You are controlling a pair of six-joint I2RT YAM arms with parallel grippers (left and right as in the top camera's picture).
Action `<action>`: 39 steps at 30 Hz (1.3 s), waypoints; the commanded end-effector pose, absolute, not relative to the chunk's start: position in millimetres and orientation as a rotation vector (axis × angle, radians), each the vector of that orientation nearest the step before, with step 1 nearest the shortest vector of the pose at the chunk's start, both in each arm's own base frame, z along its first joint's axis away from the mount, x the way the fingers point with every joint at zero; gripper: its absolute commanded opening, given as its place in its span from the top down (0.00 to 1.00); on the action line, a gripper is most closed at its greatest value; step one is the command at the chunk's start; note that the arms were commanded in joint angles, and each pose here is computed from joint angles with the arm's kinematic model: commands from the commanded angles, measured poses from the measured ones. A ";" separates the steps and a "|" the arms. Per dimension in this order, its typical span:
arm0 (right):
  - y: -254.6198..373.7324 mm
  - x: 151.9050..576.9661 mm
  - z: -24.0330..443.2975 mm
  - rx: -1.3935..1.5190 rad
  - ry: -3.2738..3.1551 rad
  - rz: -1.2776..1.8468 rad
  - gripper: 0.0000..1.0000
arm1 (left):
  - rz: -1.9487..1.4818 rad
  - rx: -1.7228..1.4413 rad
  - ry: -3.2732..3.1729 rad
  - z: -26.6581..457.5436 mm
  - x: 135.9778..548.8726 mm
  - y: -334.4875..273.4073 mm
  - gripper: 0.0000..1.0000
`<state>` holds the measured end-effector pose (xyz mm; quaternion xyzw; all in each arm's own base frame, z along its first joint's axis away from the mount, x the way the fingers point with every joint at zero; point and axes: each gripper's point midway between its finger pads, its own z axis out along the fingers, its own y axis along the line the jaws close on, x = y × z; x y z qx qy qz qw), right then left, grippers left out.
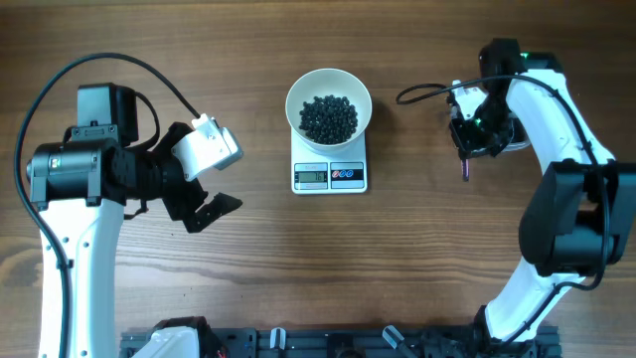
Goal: Scoop item into bowl and weigh 150g on scale
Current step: 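Dip the pink scoop into the black beans and scoop again, then carry the filled scoop left over the white bowl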
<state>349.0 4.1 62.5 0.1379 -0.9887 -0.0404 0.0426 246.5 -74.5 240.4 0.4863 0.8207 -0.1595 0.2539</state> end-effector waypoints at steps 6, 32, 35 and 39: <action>0.2 337.8 46.5 0.339 -2.963 -0.261 0.96 | -0.425 1.332 2.174 251.5 247.5 -77.2 0.00; -32.5 350.7 87.2 -0.023 -3.034 -1.159 0.96 | -0.425 1.332 2.174 251.5 247.5 -77.2 0.00; -31.6 346.3 89.1 -0.010 -3.018 -1.177 0.96 | -0.425 1.332 2.174 251.5 247.5 -77.2 0.00; -25.3 346.8 95.5 0.001 -3.003 -1.252 0.96 | -0.425 1.332 2.174 251.5 247.5 -77.2 0.00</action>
